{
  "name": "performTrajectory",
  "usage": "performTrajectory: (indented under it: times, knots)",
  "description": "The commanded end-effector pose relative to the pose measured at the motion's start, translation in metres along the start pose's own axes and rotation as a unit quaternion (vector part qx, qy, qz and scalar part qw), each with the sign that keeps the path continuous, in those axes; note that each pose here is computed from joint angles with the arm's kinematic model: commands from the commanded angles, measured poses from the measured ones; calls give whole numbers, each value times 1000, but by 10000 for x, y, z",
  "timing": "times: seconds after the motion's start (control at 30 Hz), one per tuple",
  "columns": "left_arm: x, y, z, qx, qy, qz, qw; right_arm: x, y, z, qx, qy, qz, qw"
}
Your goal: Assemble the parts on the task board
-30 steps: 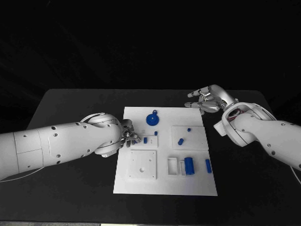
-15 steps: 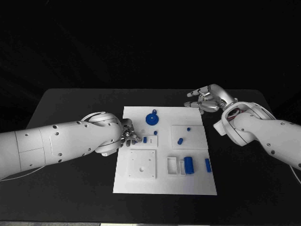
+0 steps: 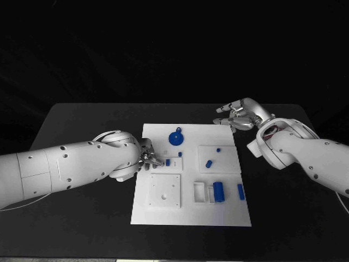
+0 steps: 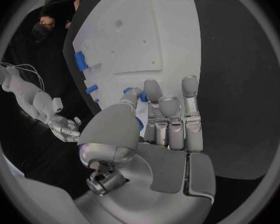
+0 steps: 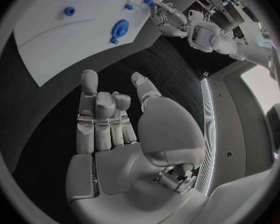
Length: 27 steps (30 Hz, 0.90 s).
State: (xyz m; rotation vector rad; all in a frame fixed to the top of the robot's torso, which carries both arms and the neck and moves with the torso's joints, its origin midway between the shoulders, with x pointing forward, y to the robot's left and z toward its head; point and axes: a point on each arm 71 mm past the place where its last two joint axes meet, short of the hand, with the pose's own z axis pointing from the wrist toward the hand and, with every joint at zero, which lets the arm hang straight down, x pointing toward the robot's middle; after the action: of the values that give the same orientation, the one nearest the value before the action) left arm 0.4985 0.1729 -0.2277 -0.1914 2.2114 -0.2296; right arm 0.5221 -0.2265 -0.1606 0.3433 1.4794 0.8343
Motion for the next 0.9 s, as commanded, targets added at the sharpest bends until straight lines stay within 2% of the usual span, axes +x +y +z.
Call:
performTrajectory:
  times: [0.03,0.5,0.9]
  knots:
    - [21,22,5,-6,0,3,1000,8,4,-1,-3,6,-1,1000]
    - [-21,117,0,-16,-19,2,1000,-1,-8,-1,-2,4,-1,1000]
    - [-13,163,-20,-15,-12,-13,1000,-6,-20,2,1,2,-2,1000]
